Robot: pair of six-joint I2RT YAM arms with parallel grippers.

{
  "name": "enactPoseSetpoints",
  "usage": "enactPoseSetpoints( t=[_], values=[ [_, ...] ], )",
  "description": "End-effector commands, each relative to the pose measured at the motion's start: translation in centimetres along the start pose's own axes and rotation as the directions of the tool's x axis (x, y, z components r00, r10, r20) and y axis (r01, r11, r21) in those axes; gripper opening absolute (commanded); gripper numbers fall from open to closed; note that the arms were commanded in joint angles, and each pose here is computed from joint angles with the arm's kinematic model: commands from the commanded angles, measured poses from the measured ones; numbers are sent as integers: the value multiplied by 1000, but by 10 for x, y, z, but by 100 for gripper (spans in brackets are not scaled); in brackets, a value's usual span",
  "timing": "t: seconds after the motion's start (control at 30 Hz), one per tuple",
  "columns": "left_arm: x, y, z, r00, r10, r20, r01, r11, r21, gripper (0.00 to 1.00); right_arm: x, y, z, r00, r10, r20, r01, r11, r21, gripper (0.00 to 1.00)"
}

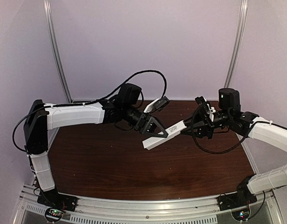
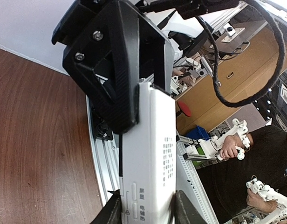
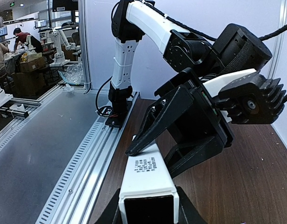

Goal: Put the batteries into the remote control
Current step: Remove the battery cover from the remote control.

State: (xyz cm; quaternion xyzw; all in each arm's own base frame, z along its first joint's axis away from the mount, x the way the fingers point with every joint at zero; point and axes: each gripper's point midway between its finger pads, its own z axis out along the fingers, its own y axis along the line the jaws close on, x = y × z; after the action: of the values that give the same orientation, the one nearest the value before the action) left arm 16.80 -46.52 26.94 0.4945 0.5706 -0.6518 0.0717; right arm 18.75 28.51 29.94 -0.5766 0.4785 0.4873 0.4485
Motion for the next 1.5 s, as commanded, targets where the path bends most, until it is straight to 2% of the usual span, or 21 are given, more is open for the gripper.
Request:
enactPoseSetpoints(
  t=[0.0, 0.3, 0.63, 0.73, 0.87, 0.93, 1.17, 1.37, 1.47],
  values=[
    [35, 41, 8, 988, -149, -30, 146, 986, -84, 37, -9, -27, -15, 1000, -18, 14, 16, 988, 155, 0],
    [47, 61, 4, 988, -150, -39, 143, 978, -151, 52, 6, -23, -8, 999, 34, 28, -37, 990, 133, 0],
    [42, 92, -23, 994, -103, -21, 92, 948, -306, 66, 33, -25, 0, 992, 130, -3, -128, 985, 119, 0],
    [36, 95, -33, 998, -67, -22, 55, 935, -350, 74, 39, -24, 0, 989, 146, -18, -142, 983, 119, 0],
    [24, 98, -48, 1000, -7, -17, -1, 914, -405, 91, 46, -23, 1, 987, 160, -31, -155, 980, 121, 0],
    [22, 99, -54, 999, 18, -31, -30, 904, -426, 95, 48, -23, 1, 985, 167, -34, -162, 980, 118, 0],
    [26, 99, -64, 983, 101, -156, -164, 866, -472, 98, 52, -27, 3, 982, 186, -41, -181, 977, 112, 0],
    [36, 104, -65, 983, 80, -163, -149, 867, -475, 97, 56, -30, 4, 979, 195, -53, -187, 974, 125, 0],
    [37, 105, -71, 991, 66, -115, -115, 866, -487, 98, 59, -30, 2, 980, 185, -73, -173, 975, 139, 0]
  ],
)
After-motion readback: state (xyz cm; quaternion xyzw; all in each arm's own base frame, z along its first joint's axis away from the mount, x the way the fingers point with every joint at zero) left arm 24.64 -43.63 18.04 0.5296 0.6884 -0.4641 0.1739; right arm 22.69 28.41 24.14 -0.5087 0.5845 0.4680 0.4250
